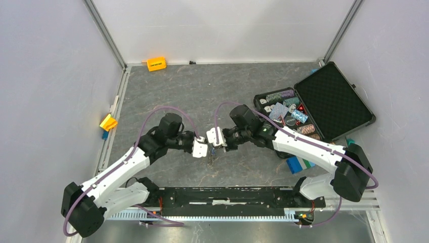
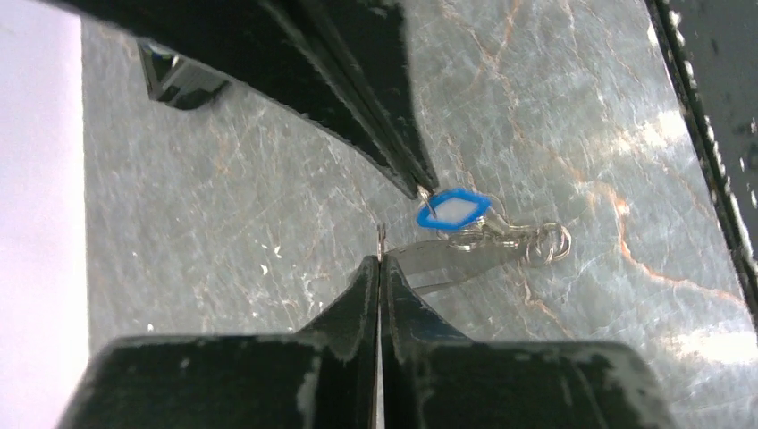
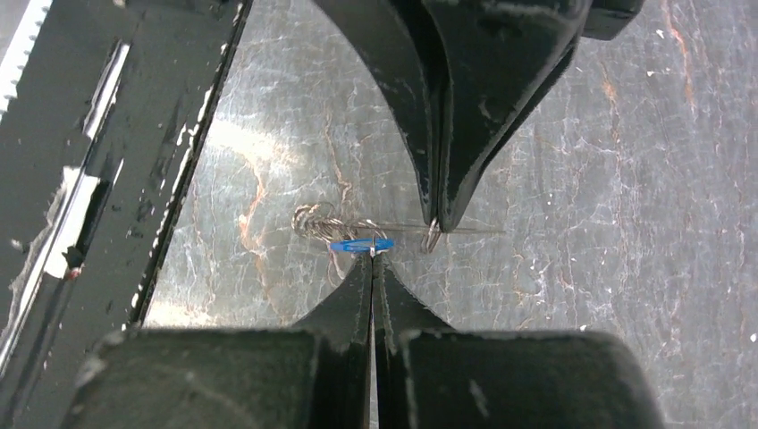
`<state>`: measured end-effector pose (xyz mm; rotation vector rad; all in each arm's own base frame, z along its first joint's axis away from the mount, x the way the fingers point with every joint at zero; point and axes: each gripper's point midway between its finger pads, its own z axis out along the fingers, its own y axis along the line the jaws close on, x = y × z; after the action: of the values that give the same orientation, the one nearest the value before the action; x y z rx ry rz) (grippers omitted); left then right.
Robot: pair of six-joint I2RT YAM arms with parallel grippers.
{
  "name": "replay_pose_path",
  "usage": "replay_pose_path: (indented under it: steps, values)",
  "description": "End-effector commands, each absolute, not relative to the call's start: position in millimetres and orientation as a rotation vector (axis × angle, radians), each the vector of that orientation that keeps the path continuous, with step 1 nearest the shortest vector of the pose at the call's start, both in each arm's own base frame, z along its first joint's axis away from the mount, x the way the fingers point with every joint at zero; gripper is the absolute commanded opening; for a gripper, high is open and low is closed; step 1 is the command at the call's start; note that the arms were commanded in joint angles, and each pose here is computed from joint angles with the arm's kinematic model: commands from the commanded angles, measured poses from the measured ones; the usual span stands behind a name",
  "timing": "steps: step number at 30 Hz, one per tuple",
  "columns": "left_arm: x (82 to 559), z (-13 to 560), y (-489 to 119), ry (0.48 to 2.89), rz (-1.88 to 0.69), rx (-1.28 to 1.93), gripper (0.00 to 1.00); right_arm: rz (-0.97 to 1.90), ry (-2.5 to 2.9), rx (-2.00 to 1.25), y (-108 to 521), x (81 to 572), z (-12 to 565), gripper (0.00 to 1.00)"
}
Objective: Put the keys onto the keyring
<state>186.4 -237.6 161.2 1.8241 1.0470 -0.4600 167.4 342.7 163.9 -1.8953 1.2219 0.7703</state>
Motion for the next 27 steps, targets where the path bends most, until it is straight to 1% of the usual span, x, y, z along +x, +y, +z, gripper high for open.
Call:
replay_pose_path:
  steps: [1,9,15,21,27]
  values:
    - [208.3,198.3,-250.5,1.261,-0.539,1.587,0.02,0.763,1.276,-1.749,348.2,186.5,185.7,0.00]
    - [217.8,201.5,-249.7,1.460,-0.590,1.425,0.02,0.780,1.364,-1.612,345.8,204.0,194.0,0.00]
    - [224.3,205.2,-250.6,1.489,-0.593,1.340,0.02,0.880,1.373,-1.588,348.7,202.2,196.1,0.00]
    - [233.1,202.3,-250.1,1.538,-0.579,1.272,0.02,0.893,1.404,-1.565,350.5,206.0,194.2,0.00]
    - [233.1,199.0,-249.7,1.543,-0.575,1.270,0.02,0.876,1.451,-1.518,350.5,214.8,192.8,0.00]
